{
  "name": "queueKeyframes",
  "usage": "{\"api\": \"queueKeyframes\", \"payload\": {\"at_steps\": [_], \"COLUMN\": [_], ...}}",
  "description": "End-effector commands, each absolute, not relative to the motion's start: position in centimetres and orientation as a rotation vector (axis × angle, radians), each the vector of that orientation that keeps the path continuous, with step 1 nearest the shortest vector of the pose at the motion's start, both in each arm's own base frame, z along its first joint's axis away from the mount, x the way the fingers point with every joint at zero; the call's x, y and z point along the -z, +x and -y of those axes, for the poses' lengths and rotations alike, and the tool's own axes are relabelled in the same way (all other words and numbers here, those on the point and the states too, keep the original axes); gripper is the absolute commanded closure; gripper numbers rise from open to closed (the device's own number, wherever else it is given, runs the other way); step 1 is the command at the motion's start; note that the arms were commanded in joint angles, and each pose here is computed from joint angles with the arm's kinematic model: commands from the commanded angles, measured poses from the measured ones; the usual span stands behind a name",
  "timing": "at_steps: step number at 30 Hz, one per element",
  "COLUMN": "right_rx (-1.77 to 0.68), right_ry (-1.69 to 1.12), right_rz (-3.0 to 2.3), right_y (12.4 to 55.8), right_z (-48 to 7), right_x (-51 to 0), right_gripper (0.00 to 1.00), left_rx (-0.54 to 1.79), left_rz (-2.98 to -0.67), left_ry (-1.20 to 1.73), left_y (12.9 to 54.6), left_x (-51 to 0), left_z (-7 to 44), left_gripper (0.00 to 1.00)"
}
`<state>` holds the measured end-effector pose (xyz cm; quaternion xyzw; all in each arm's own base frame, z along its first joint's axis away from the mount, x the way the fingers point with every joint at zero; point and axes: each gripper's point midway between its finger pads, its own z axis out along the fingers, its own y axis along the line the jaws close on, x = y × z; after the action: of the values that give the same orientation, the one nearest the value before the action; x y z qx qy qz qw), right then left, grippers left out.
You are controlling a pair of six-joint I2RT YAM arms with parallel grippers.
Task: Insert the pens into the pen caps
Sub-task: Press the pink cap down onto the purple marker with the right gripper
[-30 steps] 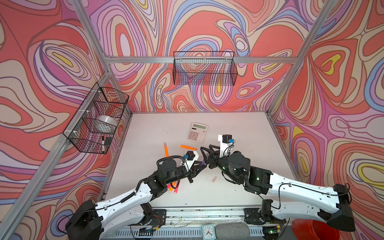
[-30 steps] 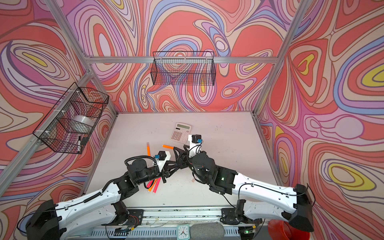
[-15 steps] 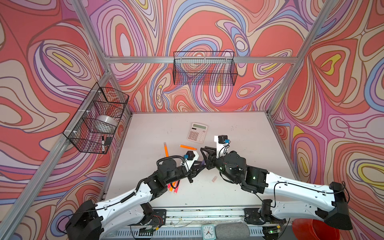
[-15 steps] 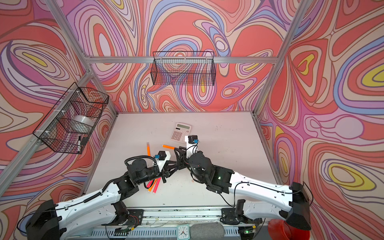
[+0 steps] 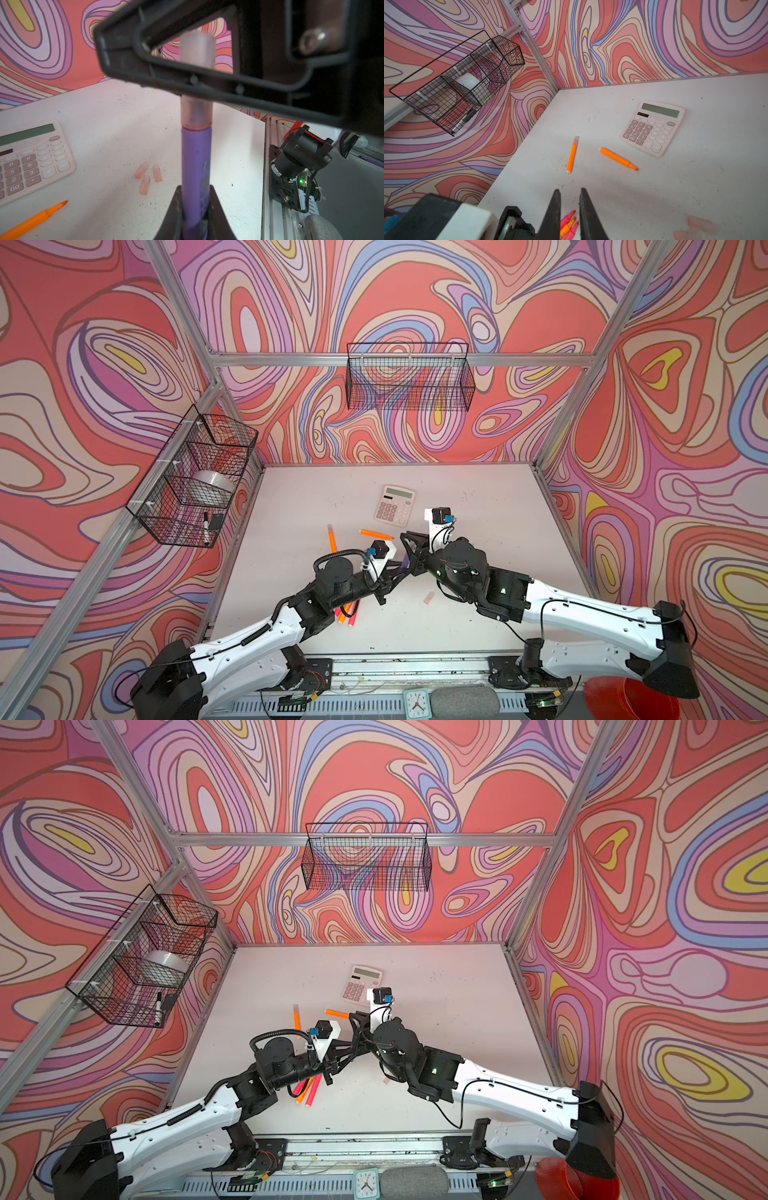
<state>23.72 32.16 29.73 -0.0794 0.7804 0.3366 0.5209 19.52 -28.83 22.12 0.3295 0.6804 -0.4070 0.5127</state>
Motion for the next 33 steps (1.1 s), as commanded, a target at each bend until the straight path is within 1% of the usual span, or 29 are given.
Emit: {"api": "queueKeyframes", "payload": {"at_steps": [1, 5, 6, 8, 13, 20, 33], "right_rx": [-0.905, -0.919, -0.924, -0.93, -0.942, -0.96, -1.016], "right_ry": [-0.322, -0.346, -0.357, -0.375, -0.41, -0.449, -0.543], "right_rz": [-1.947, -1.964, -1.969, -1.985, -1.991, -1.997, -2.048], "right_y": [21.4, 20.7, 20.5, 20.0, 18.7, 17.3, 15.4], "right_z": [-34.5, -34.6, -34.8, -34.9, -34.4, -33.3, -34.3], "right_x": [-27.1, -26.1, -25.8, -25.1, -24.1, -23.1, -20.9], "right_gripper": [1.0, 1.0, 1.0, 1.0, 1.0, 1.0, 1.0], "left_rx": [0.97, 0.955, 0.959, 0.963, 0.913, 0.837, 0.795], "left_rz": [-1.562, -1.527, -1.514, -1.47, -1.428, -1.408, -1.282], "left_ry": [0.665, 0.547, 0.543, 0.53, 0.491, 0.427, 0.283], "left_y": [20.7, 22.0, 22.1, 22.5, 24.0, 26.3, 28.4], "left_x": [-25.9, -28.5, -29.1, -31.9, -35.7, -38.2, -43.7], "left_z": [28.1, 27.4, 27.5, 27.8, 27.9, 26.7, 21.0], "left_gripper": [1.0, 1.0, 1.0, 1.0, 1.0, 1.0, 1.0]}}
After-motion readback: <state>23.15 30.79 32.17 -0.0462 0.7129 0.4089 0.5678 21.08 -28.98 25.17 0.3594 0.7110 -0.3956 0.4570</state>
